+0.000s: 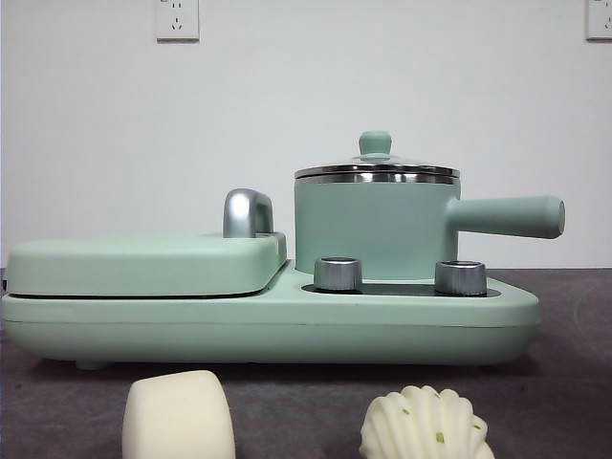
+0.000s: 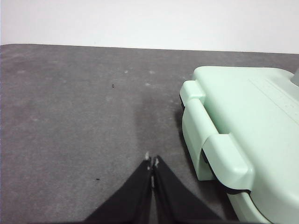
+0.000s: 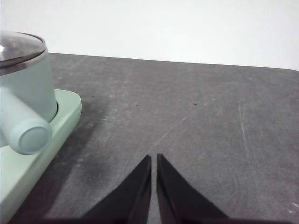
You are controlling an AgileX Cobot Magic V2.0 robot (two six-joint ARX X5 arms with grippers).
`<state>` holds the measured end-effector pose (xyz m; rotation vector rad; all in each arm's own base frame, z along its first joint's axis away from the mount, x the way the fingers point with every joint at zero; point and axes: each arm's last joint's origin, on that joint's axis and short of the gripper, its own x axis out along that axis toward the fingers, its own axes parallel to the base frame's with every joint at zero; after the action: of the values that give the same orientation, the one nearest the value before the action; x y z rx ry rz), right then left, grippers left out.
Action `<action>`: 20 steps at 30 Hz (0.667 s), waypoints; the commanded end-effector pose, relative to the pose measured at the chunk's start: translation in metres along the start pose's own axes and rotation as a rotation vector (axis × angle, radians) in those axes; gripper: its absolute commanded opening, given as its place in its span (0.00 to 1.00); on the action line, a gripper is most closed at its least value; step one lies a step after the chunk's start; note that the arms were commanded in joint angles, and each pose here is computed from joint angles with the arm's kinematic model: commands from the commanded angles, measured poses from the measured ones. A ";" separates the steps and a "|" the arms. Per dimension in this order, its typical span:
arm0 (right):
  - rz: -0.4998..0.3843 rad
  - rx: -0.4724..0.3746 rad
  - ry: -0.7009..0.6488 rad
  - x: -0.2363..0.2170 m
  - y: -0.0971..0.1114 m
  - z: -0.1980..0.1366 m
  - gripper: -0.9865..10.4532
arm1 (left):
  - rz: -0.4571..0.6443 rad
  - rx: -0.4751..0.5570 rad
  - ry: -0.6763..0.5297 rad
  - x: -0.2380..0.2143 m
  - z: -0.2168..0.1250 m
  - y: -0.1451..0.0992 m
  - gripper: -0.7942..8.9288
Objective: Put the buns in a small steamer
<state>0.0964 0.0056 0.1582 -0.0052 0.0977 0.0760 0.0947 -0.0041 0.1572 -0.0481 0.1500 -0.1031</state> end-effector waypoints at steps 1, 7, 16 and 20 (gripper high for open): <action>0.005 0.015 -0.005 0.000 0.000 -0.001 0.10 | 0.006 -0.016 0.023 0.002 -0.007 0.001 0.09; 0.041 0.176 0.001 0.000 0.001 0.000 0.10 | 0.003 -0.159 -0.011 0.002 -0.003 0.001 0.09; 0.148 0.369 -0.065 -0.017 0.005 0.047 0.10 | -0.077 -0.308 -0.003 -0.005 0.021 -0.005 0.09; 0.176 0.381 -0.013 -0.028 0.007 0.076 0.10 | -0.115 -0.313 0.026 -0.008 0.042 -0.009 0.09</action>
<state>0.0761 0.0106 0.2317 0.3578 0.0800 0.2275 0.0930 -0.0105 0.1938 -0.3505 0.1963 -0.1832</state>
